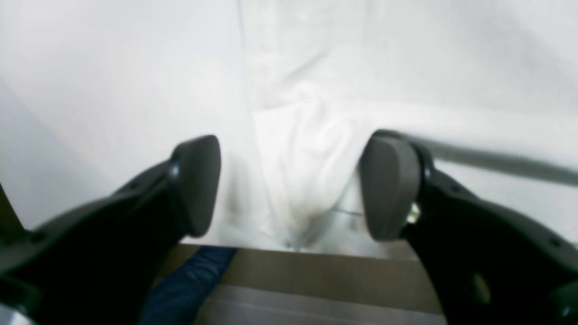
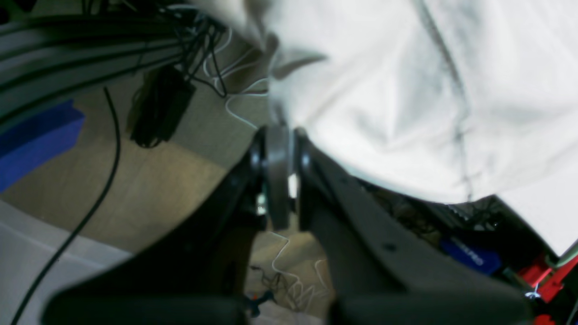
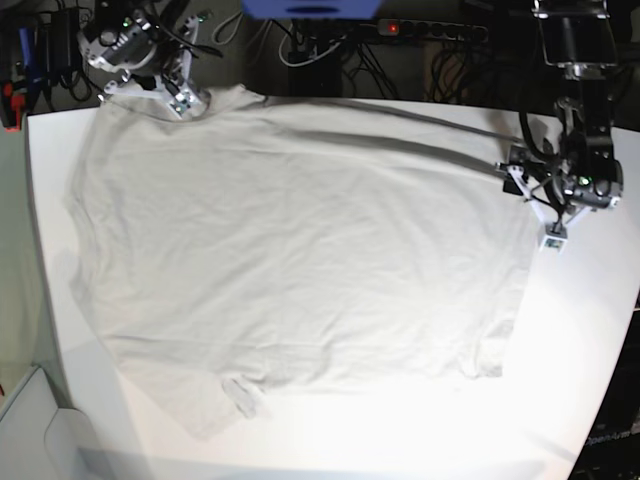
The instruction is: Layout the t-shirt on the table in an organized manner, then fold the t-shirt properly
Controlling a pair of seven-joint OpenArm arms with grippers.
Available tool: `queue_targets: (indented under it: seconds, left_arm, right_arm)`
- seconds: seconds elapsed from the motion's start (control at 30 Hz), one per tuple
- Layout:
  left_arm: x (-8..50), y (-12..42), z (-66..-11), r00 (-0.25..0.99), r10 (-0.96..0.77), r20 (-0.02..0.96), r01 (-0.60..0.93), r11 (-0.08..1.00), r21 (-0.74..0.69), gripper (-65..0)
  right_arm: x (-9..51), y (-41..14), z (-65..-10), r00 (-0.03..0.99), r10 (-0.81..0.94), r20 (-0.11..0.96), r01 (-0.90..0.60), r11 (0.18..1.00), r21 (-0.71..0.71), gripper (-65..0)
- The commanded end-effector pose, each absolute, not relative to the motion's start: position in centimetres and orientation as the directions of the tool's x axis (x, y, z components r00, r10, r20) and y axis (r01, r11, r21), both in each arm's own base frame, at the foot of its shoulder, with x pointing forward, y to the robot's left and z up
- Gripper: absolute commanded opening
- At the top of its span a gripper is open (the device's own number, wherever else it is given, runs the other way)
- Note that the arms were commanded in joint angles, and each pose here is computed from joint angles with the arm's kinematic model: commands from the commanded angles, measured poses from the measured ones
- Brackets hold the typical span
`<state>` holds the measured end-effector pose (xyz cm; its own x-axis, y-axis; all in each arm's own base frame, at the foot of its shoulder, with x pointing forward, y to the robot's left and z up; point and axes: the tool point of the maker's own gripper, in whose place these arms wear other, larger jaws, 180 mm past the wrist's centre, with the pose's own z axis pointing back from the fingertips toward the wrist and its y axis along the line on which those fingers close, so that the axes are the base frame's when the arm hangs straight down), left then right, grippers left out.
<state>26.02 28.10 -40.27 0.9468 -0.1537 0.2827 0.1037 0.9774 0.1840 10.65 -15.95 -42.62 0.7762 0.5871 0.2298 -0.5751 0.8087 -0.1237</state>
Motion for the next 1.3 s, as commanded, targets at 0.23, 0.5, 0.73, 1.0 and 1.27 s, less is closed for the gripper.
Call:
queue_targets:
  seconds: [0.23, 0.5, 0.73, 1.0, 1.27]
  left_arm:
    - [26.9, 29.0, -39.0, 0.935, -0.161, 0.315, 0.096, 0.972, 0.213, -17.8]
    - [27.0, 30.1, -38.2, 0.922, -0.251, 0.296, 0.181, 0.953, 0.245, -17.8]
    - [26.5, 33.1, -36.9, 0.921, -0.249, 0.300, 0.164, 0.945, 0.282, -17.8]
    - [26.5, 34.1, -36.2, 0.908, -0.304, 0.290, 0.214, 0.929, 0.302, -18.3]
    - [29.7, 34.5, -32.4, 0.859, -0.278, 0.430, 0.142, 0.936, 0.321, -18.3]
  right_arm:
    - [10.4, -17.5, -42.3, 0.757, 0.622, 0.201, -0.601, 0.783, -0.159, -28.0]
    - [10.4, -21.2, -41.7, 0.742, 0.664, 0.094, -0.632, 0.740, -0.230, -24.0]
    - [12.5, -24.7, -40.0, 0.783, 0.612, 0.109, -0.554, 0.767, -0.323, -24.1]
    - [18.9, -27.5, -36.6, 0.797, 0.556, 0.237, -0.419, 0.791, -0.446, -45.2]
    - [26.7, -28.1, -35.9, 0.792, 0.497, 0.354, -0.331, 0.837, -0.436, -65.0]
